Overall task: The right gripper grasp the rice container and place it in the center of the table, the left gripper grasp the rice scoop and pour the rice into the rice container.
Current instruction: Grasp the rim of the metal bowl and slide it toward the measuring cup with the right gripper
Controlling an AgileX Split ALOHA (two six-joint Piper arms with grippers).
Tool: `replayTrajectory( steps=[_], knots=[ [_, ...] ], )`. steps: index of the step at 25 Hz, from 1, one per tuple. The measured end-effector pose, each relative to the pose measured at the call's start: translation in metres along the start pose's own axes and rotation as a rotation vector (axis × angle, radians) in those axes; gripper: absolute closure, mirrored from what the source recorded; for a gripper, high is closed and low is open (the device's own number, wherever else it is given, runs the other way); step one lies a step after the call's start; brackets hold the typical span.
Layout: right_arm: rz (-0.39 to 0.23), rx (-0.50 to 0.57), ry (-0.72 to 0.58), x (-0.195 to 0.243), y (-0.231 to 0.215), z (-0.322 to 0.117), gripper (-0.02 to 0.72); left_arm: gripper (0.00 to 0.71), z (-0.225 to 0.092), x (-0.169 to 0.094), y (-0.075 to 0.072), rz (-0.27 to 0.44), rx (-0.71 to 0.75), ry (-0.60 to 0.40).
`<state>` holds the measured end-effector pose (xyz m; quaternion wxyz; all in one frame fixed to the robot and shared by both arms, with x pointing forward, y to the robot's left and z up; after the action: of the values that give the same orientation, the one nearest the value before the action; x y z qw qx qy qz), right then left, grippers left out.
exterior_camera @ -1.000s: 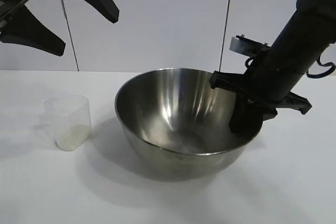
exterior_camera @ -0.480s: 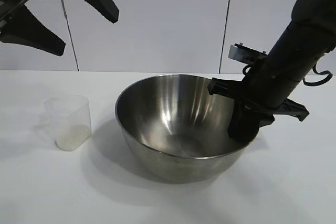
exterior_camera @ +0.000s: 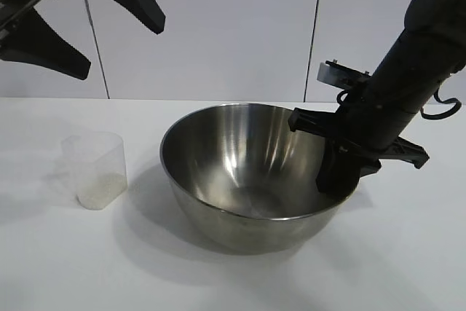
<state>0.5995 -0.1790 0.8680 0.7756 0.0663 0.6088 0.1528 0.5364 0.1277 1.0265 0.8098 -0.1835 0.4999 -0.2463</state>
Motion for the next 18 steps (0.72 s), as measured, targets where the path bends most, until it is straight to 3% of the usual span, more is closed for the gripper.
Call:
replayTrajectory(
  steps=[6,18],
  knots=[
    [-0.002,0.000,0.007,0.0000,-0.0003,-0.0010,0.664,0.016,0.0000,0.0000,0.0000,0.000,0.000,0.000],
    [0.018,0.018,0.022,-0.0072,0.0045,-0.0034,0.088,0.016,-0.0004,0.0000,0.0000,0.000,0.001,0.003]
  ],
)
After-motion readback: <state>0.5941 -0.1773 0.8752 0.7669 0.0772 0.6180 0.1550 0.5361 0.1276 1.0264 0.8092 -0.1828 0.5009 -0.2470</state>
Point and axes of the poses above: a point on each arm's last joint axis where the gripper is mounted, x pointing out along that axis toward the gripper, y along the wrist's bending axis when the last joint is at zero, z = x × y, the point moved 5 cm from there along x, pointing out along that axis toward the gripper, and after that the axes turned 4 degrees about -x, right-handed, at the moved point
